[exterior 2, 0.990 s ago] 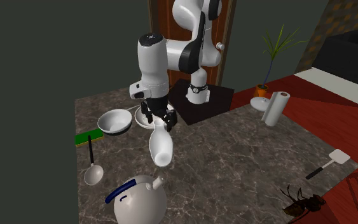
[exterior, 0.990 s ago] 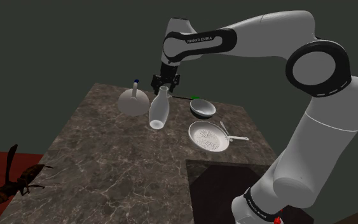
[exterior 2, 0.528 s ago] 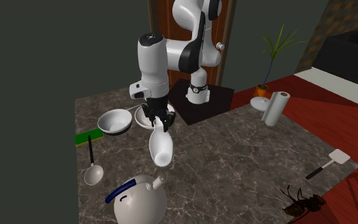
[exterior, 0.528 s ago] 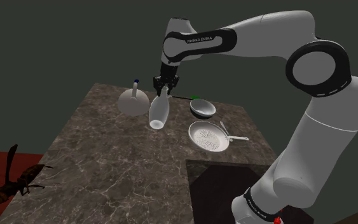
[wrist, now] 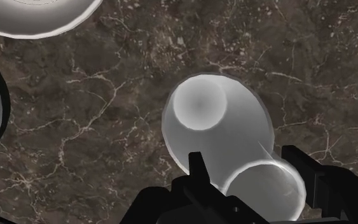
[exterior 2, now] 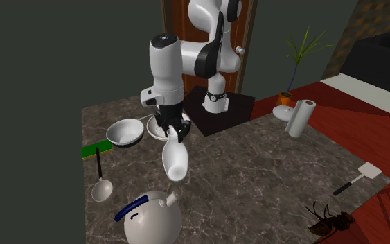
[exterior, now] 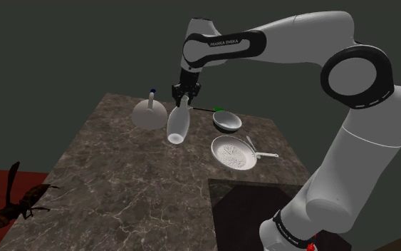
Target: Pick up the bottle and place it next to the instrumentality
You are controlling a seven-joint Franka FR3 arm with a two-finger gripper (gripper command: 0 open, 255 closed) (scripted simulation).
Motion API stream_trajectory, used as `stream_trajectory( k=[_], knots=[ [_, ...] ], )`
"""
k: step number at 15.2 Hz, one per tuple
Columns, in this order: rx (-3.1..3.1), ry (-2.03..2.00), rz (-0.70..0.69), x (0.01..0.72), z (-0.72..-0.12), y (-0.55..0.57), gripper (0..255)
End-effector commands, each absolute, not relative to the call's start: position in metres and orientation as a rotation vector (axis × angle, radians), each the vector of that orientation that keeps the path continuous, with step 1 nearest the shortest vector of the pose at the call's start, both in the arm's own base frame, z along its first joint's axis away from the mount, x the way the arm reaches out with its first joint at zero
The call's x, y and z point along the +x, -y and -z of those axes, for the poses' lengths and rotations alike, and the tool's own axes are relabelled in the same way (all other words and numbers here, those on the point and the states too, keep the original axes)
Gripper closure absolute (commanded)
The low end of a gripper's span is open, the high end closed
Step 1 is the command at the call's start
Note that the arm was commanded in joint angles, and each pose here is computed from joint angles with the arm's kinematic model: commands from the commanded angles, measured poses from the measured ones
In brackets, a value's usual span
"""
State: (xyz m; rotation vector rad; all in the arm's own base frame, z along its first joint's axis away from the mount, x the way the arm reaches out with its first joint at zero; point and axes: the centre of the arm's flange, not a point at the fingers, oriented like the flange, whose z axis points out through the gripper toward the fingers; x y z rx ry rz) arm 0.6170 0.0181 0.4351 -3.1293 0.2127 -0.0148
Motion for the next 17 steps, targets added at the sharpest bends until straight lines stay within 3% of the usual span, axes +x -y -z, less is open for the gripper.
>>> stream_trajectory(
  k=[1, 17],
  knots=[
    [-3.129, -0.213, 0.015, 0.617, -0.445, -0.018, 255],
    [-3.129, -0.213, 0.015, 0.604, -0.512, -0.056, 255]
  ],
)
